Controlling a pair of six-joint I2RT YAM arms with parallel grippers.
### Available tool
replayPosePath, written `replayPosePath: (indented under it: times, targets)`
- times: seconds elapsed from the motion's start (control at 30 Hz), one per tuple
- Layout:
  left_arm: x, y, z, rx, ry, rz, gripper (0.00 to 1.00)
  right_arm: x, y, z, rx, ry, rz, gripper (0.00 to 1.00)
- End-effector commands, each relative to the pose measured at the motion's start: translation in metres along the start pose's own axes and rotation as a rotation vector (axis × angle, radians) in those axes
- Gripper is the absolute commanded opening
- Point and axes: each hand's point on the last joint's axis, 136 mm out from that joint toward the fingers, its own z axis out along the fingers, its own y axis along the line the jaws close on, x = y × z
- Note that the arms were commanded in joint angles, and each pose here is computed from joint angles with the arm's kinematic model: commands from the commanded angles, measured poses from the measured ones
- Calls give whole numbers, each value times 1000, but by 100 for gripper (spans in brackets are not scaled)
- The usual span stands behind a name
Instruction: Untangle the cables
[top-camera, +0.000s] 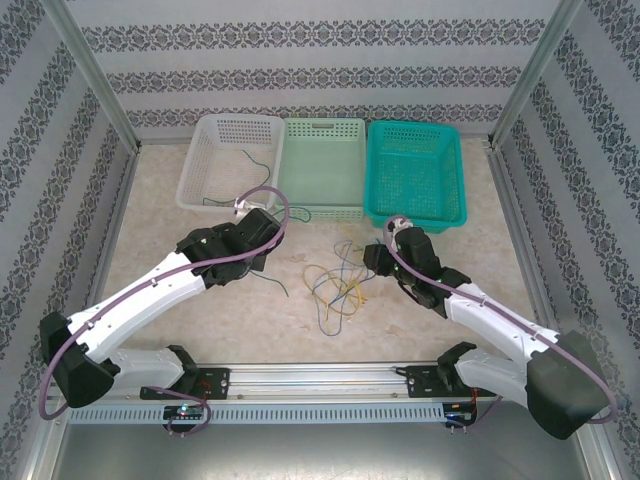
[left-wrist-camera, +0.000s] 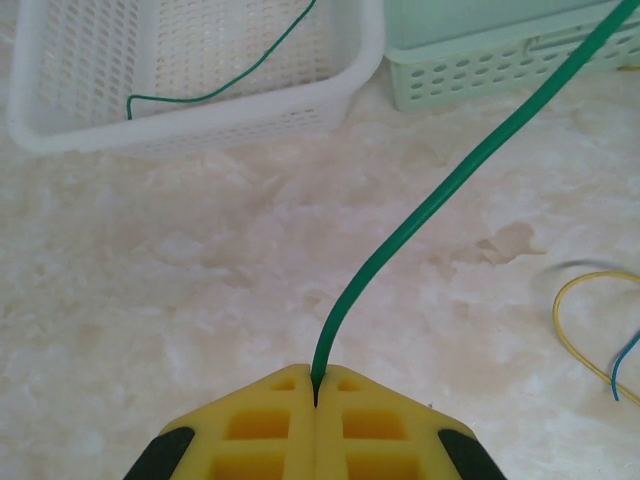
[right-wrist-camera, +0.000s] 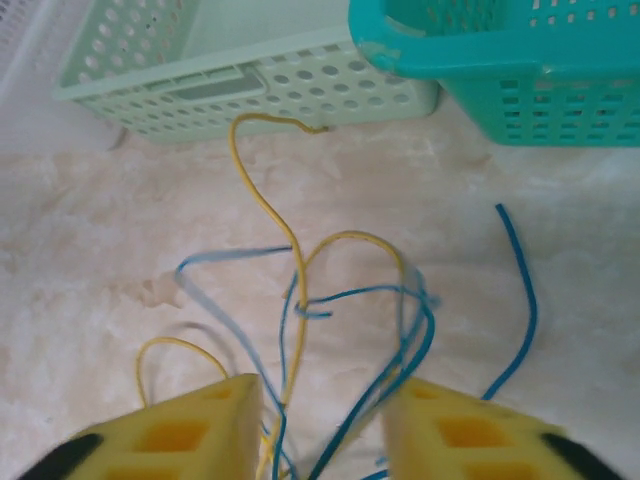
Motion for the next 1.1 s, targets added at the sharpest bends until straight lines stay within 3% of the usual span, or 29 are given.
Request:
replayPosePath:
  times: [0.0,0.1,0.27,0.43,0.57,0.8,1.07]
  targets:
    - [-17,5,-8,-1,-50,43,0,-24,27,-12,-50,-81,-104,58]
    - [-20,-8,-6,53,-42,57,0,-33,41,-23,-37,-136,-219,75]
    - [-21,-23,2,132,-6,74,0,-32,31,-25,86,-111,-323,87]
    - [-20,-34,8,194,33,96,0,-48,55,-38,65,-220,-429,85]
    - [-14,-50,14,275,105,108,0,-57,86,-47,-19,-282,-539,73]
    - [-3,-70,27,336,216,164,0,-58,118,-49,-65,-291,-692,68]
    - [0,-83,31,387,241,152,0,-54,129,-36,-76,-248,-758,69]
